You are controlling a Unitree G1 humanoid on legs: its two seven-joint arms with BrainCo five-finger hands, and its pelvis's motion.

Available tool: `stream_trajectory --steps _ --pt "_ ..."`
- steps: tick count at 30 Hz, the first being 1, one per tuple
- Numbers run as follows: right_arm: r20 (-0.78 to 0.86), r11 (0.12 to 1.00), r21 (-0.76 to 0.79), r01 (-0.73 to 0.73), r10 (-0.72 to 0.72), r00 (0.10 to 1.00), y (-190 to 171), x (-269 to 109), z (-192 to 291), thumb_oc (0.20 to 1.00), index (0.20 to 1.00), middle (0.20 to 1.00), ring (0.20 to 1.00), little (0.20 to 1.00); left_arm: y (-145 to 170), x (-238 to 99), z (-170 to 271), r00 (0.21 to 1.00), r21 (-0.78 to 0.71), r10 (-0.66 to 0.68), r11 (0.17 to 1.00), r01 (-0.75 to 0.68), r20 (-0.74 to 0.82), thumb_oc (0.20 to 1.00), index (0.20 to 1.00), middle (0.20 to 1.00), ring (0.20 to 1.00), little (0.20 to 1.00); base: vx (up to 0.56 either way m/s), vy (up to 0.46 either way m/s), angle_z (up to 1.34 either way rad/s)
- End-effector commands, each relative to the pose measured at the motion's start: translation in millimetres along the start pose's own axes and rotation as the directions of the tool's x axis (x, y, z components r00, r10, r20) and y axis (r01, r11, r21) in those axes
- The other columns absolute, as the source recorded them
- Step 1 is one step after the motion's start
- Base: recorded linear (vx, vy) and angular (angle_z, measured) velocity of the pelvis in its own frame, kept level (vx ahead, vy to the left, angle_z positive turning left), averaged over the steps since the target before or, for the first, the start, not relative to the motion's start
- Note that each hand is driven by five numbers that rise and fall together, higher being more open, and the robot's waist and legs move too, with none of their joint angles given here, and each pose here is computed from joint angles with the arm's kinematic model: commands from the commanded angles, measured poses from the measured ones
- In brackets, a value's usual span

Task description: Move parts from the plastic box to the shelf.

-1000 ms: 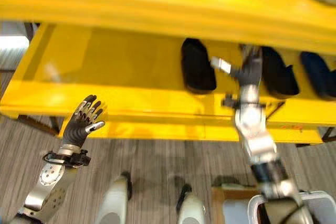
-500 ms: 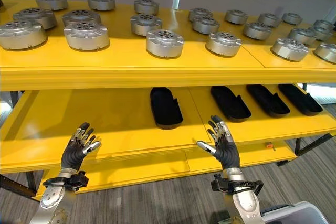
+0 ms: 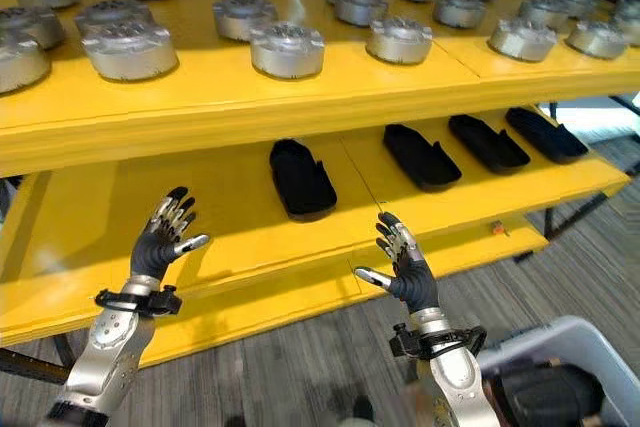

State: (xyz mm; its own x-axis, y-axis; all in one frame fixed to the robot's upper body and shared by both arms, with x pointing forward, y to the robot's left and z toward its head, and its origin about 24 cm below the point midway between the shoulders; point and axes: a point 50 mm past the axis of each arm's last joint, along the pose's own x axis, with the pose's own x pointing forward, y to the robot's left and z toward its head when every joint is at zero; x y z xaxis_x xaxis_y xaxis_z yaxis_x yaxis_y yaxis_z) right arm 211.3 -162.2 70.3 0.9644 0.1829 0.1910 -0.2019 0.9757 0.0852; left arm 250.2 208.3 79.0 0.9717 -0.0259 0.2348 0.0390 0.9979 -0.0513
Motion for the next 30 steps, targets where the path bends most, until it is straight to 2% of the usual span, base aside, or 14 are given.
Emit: stream_trajectory --steps 1,6,8,16,24,30 --pt "0.14 1.0 -0.02 -0.023 0.026 0.99 6 16 23 1.0 1.0 1.0 1.0 1.0 11 -8 11 0.996 0.033 0.062 0.997 -0.064 0.071 1.0 1.0 1.0 1.0 1.0 -0.06 0.141 -1.82" --pt "0.141 0.999 -0.028 -0.043 0.046 0.989 8 21 24 1.0 1.0 1.0 1.0 1.0 21 -25 1 0.994 0.014 0.11 0.994 -0.11 0.004 1.0 1.0 1.0 1.0 1.0 -0.07 -0.017 -1.03" --pt "0.116 0.999 0.007 -0.042 0.041 0.992 7 16 20 1.0 1.0 1.0 1.0 1.0 24 -34 -5 0.993 0.008 0.116 0.993 -0.115 -0.036 1.0 1.0 1.0 1.0 1.0 -0.01 -0.26 -0.88" --pt "0.106 0.998 -0.045 -0.048 0.053 0.993 -7 6 25 1.0 1.0 1.0 1.0 1.0 29 -58 -15 0.984 -0.043 0.154 0.986 -0.159 -0.094 1.0 1.0 1.0 1.0 1.0 0.05 -0.26 -0.38" --pt "0.111 0.995 -0.093 -0.036 0.046 0.993 -18 0 30 1.0 1.0 1.0 1.0 1.0 14 -56 -23 0.988 -0.11 0.1 0.987 -0.113 -0.115 1.0 1.0 1.0 1.0 1.0 0.02 -0.221 -0.17" --pt "0.112 0.986 -0.138 -0.091 0.107 0.988 -18 5 34 1.0 1.0 1.0 1.0 1.0 -4 -31 -4 0.996 -0.184 0.082 0.98 -0.078 0.018 1.0 1.0 1.0 1.0 1.0 -0.07 -0.244 -0.71"
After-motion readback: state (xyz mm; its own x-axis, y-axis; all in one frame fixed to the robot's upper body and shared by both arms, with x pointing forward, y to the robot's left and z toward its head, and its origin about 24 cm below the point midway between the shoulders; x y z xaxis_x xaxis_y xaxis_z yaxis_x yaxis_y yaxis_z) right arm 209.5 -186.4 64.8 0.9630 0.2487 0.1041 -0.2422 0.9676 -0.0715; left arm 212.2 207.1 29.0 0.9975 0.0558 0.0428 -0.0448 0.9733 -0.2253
